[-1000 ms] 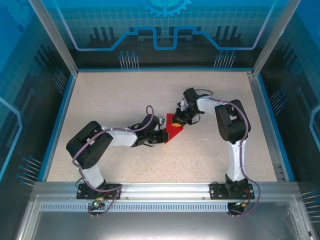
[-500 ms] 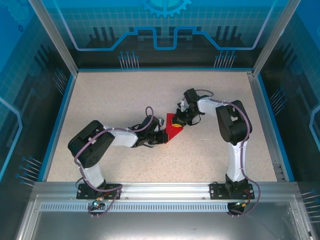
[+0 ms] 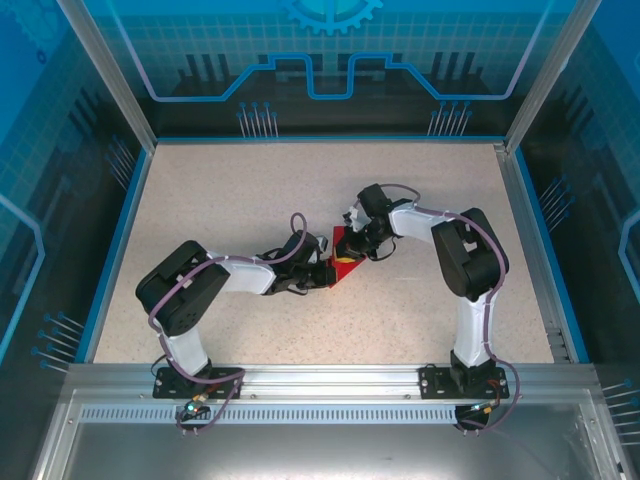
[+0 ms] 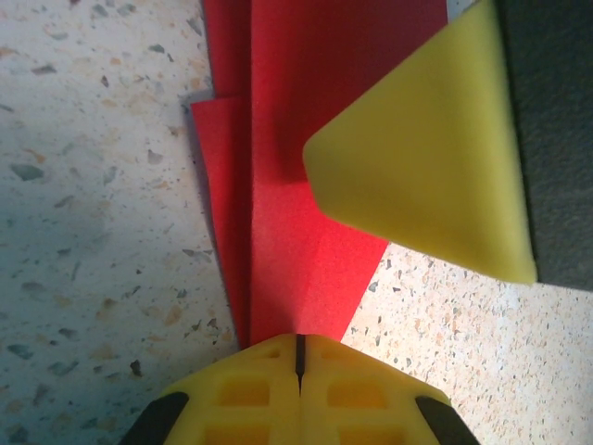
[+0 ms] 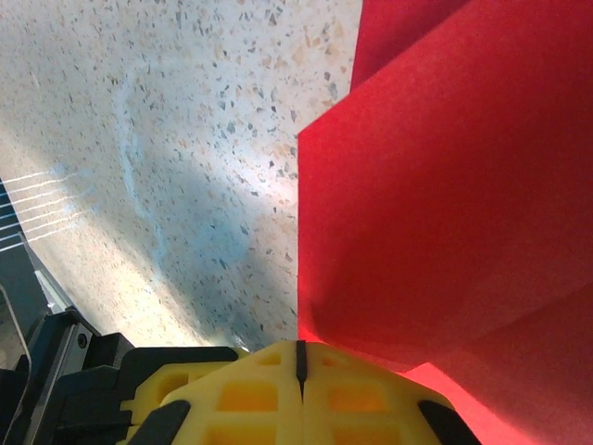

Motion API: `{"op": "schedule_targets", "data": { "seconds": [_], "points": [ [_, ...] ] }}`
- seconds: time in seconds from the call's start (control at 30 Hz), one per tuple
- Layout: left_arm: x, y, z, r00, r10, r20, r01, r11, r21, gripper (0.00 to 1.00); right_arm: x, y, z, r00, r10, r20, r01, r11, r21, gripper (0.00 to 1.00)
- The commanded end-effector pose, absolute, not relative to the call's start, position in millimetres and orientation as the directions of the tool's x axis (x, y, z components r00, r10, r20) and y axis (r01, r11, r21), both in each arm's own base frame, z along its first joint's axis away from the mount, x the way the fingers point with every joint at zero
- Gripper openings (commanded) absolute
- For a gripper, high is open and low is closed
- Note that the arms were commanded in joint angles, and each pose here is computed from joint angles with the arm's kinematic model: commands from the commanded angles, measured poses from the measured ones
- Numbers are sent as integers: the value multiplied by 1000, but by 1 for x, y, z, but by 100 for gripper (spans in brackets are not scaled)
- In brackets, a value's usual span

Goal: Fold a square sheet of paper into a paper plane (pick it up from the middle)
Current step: Fourth fold the wing at the center of the table.

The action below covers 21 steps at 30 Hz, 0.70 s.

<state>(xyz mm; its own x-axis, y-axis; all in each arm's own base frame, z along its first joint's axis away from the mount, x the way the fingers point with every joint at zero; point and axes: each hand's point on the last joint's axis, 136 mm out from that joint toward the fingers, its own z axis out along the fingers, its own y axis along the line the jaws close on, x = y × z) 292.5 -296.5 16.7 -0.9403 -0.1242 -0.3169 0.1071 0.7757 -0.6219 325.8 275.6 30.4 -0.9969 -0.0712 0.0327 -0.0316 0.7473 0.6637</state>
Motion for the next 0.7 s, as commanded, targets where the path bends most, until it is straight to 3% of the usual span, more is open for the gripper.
{"op": "schedule_targets", "data": {
  "seconds": [0.0, 0.27, 0.67],
  "points": [
    [278, -283, -6, -957, -114, -265, 60, 820, -569, 0, 309, 277, 13, -990, -112, 89, -28, 764, 645, 3],
    [275, -279, -7, -962, -115, -249, 45, 829, -557, 0, 316, 258, -9, -991, -85, 100, -13, 821, 571, 2],
    [261, -270, -17, -975, -104, -199, 18, 846, -532, 0, 375, 222, -8, -998, 66, 25, 69, 834, 548, 3]
  ]
}}
